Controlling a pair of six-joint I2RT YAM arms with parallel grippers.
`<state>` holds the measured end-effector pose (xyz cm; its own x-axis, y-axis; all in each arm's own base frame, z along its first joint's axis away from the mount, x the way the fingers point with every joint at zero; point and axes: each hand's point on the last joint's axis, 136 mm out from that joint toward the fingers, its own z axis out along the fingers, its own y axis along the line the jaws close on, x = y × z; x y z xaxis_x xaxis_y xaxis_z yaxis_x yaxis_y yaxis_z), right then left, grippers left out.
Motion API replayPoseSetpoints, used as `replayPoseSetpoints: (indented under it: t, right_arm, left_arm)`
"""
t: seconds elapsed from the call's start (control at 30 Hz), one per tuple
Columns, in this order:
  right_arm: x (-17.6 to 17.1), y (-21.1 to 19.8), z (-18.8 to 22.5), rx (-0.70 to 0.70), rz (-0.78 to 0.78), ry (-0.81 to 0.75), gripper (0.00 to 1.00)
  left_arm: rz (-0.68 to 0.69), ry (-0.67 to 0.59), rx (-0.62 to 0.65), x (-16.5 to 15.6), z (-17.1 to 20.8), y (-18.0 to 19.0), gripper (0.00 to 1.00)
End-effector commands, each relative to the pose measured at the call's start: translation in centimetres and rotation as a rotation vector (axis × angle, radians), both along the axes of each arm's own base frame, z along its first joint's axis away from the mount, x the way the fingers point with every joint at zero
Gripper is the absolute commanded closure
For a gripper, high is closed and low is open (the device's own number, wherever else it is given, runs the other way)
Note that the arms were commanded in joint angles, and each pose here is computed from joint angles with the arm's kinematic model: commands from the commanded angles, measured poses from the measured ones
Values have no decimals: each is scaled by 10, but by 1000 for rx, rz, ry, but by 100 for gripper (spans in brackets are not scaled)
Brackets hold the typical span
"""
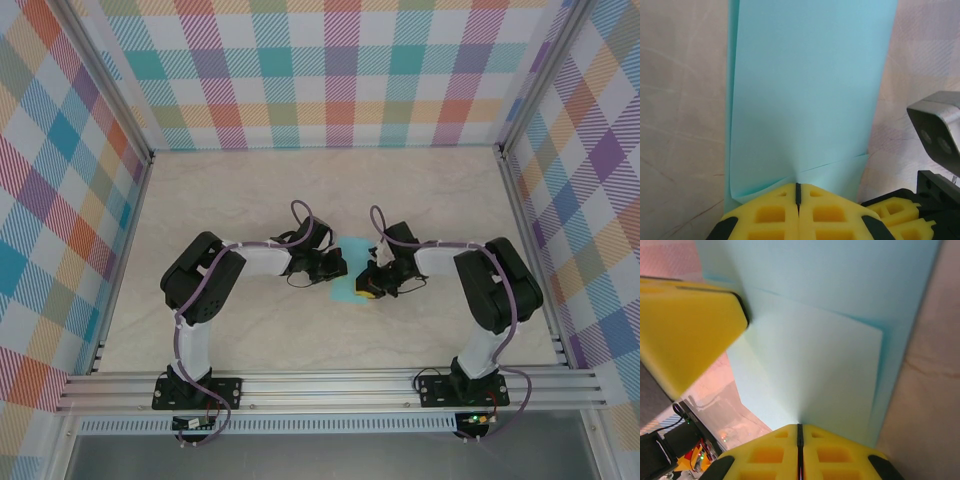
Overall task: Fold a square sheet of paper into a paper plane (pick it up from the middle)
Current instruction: Fold the triangle a second time at the center of the table.
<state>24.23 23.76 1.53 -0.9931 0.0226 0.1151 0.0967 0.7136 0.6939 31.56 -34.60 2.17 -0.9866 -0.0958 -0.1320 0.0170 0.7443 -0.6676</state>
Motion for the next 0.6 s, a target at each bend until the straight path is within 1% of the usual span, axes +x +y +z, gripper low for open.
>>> replayPoseSetpoints:
  t: [0.0, 0.33, 0.5, 0.57]
  right_arm:
    - [-25, -16, -11, -50, 6, 58, 91]
    - [-42, -34, -12, -58, -18, 70, 89]
    - [-30, -35, 2, -43, -42, 30, 88]
    - [-20, -34, 11, -39, -57, -4, 86]
  left_arm:
    - [23, 66, 126, -11, -33, 20, 100]
    - [19, 63, 116, -11, -31, 18, 100]
    - [13, 52, 93, -9, -25, 14, 100]
    - [9, 45, 79, -8, -21, 12, 100]
